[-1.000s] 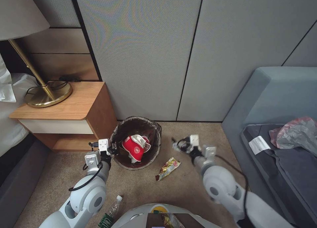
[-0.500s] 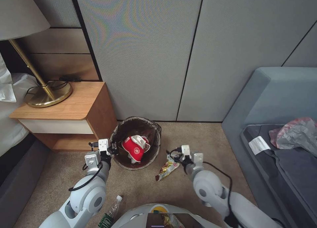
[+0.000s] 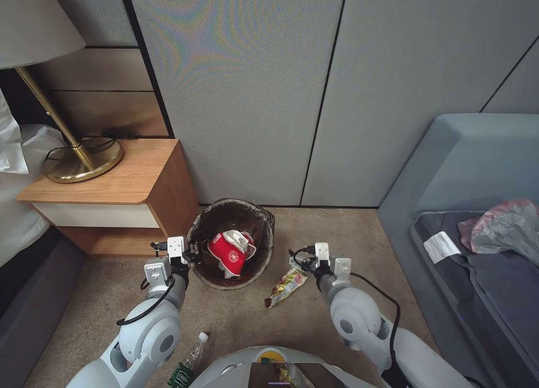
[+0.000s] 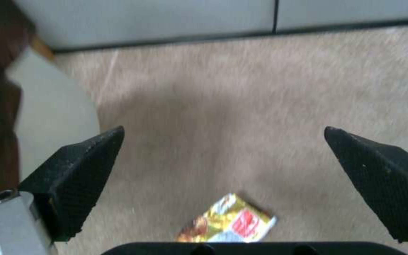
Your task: Pick up the trash bin, then pick up the garbage from the floor and place it into the trash bin.
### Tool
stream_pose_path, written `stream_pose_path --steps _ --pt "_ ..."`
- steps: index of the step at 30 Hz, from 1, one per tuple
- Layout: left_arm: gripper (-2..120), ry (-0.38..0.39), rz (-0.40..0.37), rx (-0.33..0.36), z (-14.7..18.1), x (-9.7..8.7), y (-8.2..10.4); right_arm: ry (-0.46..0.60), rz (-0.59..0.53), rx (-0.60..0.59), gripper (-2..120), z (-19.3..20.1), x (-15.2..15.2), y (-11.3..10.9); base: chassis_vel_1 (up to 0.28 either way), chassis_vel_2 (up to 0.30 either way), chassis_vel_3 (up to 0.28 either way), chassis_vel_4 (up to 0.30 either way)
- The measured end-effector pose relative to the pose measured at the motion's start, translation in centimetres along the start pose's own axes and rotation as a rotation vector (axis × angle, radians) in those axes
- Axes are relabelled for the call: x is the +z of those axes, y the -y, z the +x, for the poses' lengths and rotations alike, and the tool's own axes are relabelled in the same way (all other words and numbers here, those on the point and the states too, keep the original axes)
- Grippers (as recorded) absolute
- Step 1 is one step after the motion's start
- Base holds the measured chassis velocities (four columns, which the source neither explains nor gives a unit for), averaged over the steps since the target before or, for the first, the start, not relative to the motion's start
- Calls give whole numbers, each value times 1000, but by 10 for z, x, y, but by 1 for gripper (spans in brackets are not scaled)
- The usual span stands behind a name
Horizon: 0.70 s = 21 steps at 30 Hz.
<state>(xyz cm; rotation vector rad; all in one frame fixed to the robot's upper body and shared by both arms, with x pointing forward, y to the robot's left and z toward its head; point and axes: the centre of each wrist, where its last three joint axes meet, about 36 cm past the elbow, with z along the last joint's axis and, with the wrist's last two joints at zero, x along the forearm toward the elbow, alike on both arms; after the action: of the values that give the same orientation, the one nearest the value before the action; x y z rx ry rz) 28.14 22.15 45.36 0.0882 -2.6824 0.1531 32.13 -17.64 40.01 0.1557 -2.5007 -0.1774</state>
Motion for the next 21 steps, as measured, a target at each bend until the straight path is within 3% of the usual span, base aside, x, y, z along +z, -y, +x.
stream_pose_path --steps 6,21 --pt "0 0 0 0 0 0 0 21 -23 5 100 8 -16 6 0 0 0 0" --pt "0 0 0 0 0 0 0 -25 21 17 100 0 1 7 0 0 0 0"
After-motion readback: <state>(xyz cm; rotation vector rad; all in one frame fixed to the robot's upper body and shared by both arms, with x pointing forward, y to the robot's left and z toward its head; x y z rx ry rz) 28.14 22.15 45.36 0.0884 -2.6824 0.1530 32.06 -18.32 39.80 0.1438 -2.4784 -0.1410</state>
